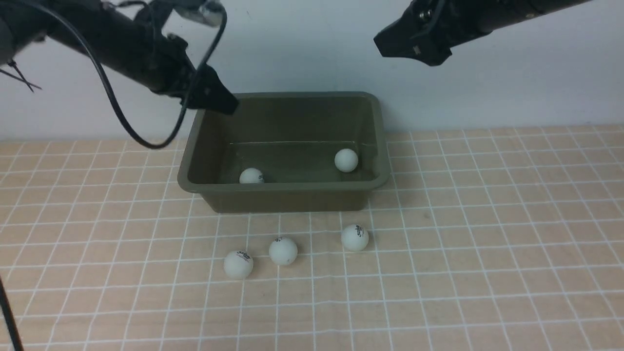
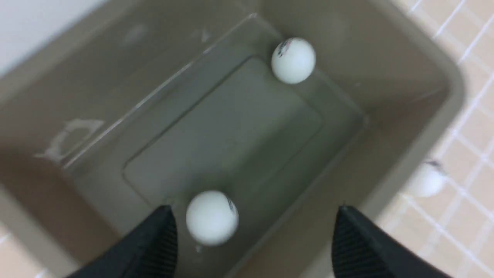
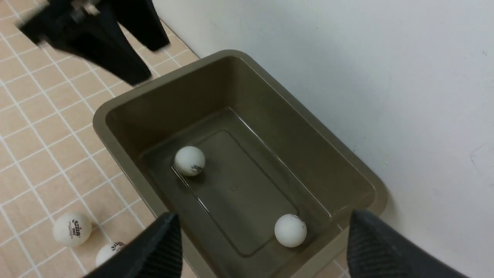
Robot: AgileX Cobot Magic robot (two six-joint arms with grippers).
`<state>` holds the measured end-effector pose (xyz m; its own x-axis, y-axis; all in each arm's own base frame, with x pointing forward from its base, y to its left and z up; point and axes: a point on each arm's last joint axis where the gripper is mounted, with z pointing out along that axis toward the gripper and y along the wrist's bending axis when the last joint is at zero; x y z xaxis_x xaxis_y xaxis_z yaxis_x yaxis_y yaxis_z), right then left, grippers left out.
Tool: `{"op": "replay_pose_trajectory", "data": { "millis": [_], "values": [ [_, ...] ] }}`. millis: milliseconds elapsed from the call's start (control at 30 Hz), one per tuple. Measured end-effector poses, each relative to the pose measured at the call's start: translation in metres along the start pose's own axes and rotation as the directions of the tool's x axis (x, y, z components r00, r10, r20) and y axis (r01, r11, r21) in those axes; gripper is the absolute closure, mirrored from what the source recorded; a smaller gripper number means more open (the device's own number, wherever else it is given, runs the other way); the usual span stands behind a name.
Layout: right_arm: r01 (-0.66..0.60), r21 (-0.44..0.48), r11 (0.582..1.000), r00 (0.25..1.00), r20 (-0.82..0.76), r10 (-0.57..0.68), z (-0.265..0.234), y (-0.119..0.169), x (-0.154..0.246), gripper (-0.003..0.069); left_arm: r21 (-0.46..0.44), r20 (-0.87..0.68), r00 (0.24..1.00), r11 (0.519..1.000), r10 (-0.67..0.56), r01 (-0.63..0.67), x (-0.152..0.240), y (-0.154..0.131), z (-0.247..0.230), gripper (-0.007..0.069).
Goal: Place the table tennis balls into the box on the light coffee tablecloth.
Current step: 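Drop the ball into the bin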
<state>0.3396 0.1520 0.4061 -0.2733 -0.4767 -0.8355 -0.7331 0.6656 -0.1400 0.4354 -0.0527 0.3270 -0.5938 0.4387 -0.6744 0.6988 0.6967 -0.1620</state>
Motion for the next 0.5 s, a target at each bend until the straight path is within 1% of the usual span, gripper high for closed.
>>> {"op": "replay_pose_trajectory", "data": {
  "millis": [33,100,233,300,367,400,433,500],
  "values": [
    [0.000,0.000,1.000,1.000,0.000,0.000,0.000,0.000,0.000,0.0137,-0.011,0.003,1.000,1.000,0.008,-0.008,-0.003,-0.002,-0.006,0.0207],
    [0.000,0.001,1.000,1.000,0.001,0.000,0.000,0.000,0.000,0.0137,-0.072,0.029,1.000,0.997,0.008,-0.006,-0.021,-0.017,-0.042,0.0251],
    [0.000,0.025,1.000,1.000,0.027,0.000,0.000,-0.002,-0.002,0.0137,-0.178,0.053,0.998,0.984,0.039,-0.029,-0.034,-0.039,-0.082,0.0309],
    [-0.001,0.032,0.999,0.999,0.034,-0.001,0.000,-0.003,-0.003,0.0137,-0.222,0.026,0.998,0.974,0.054,-0.047,-0.036,-0.050,-0.091,0.0341],
    [0.002,0.032,0.999,0.999,0.034,-0.003,0.000,-0.003,-0.003,0.0137,-0.242,0.012,0.998,0.969,0.060,-0.056,-0.037,-0.055,-0.094,0.0357],
    [0.004,0.032,0.999,0.999,0.034,-0.005,0.000,-0.003,-0.003,0.0137,-0.265,-0.005,0.998,0.962,0.069,-0.068,-0.039,-0.066,-0.096,0.0380],
    [0.004,0.032,0.999,0.999,0.034,-0.005,0.000,-0.003,-0.003,0.0137,-0.274,-0.010,0.997,0.959,0.073,-0.073,-0.039,-0.067,-0.097,0.0382],
    [0.004,0.032,0.999,0.999,0.033,-0.005,0.000,-0.003,-0.003,0.0137,-0.303,-0.028,0.996,0.949,0.085,-0.090,-0.040,-0.089,-0.103,0.0406]
  ]
}}
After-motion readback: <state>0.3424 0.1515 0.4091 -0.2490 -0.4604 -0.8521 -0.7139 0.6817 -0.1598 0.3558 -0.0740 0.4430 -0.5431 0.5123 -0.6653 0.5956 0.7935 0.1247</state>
